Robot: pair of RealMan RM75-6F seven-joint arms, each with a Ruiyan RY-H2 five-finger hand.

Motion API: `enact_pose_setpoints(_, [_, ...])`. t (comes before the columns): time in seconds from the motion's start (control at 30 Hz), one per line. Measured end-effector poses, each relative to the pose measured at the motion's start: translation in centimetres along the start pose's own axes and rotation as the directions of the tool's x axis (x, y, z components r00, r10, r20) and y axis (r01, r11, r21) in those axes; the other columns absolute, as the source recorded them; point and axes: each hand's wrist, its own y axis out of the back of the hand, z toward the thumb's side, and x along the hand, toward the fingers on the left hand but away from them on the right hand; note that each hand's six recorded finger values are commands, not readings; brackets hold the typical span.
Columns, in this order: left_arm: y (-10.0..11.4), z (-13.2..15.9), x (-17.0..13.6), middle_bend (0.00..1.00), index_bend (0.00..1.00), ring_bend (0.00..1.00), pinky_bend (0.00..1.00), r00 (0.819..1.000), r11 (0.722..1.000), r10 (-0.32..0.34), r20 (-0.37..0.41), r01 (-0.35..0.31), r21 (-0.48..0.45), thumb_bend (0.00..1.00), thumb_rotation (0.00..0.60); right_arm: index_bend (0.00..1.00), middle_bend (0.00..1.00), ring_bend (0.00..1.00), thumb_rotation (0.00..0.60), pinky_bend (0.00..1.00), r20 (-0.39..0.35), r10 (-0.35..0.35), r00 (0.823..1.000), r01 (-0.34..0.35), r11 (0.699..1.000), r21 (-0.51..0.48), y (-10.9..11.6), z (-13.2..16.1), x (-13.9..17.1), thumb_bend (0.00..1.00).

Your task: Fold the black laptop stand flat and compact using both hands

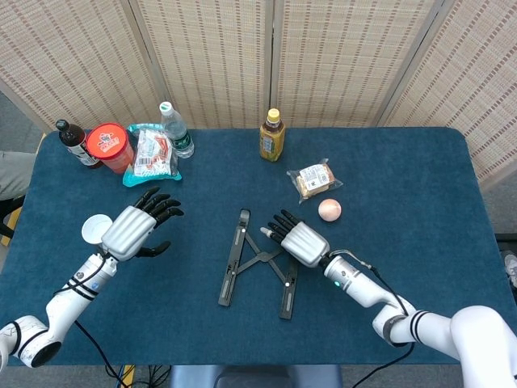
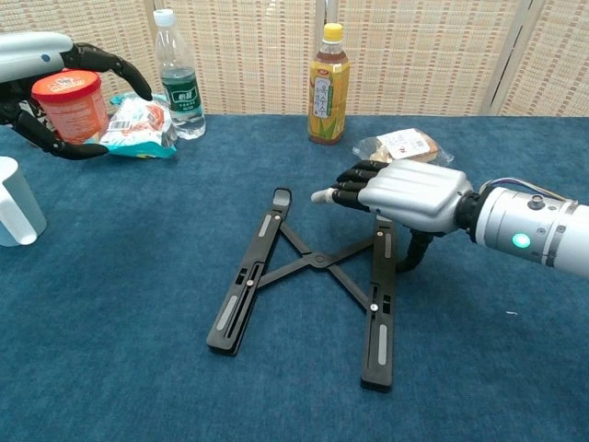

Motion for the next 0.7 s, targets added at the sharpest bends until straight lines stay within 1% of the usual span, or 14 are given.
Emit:
enact_pose_setpoints(0.3, [-0.2, -0.6, -0.3, 0.17, 0.23, 0.10, 0.01, 1.000, 1.000, -0.006, -0.022, 0.006, 0.000, 0.25, 0.600, 0.00, 0.12, 0.00, 0.600, 0.02, 0.013, -0.067, 0.998, 0.067, 0.997, -0.026, 1.3, 1.4, -3.5, 0.00])
enact_pose_setpoints(0.43, [-0.4, -1.1, -0.3, 0.17, 0.23, 0.10, 0.01, 0.999, 1.000, -0.009, -0.037, 0.009, -0.005, 0.25, 0.600, 0.00, 0.12, 0.00, 0.600, 0.02, 0.025, -0.080, 0.996, 0.080, 0.997, -0.021, 1.5, 1.8, -4.7, 0.00])
enact_pose_setpoints(0.57, [-0.9, -1.5, 0.2, 0.17, 0.23, 0.10, 0.01, 0.999, 1.000, -0.022, -0.045, 0.022, -0.004, 0.25, 0.600, 0.00, 0.12, 0.00, 0.600, 0.02, 0.025, -0.108, 0.994, 0.108, 0.993, -0.036, 1.9, 1.7, -4.2, 0.00])
enact_pose_setpoints(0.7, [-1.8, -2.0, 1.1, 0.17, 0.23, 0.10, 0.01, 0.998, 0.999, -0.042, -0.049, 0.043, 0.017, 0.25, 0.600, 0.00, 0.12, 0.00, 0.600, 0.02, 0.008, -0.163, 0.987, 0.164, 0.985, -0.049, 3.4, 1.0, -2.3, 0.00])
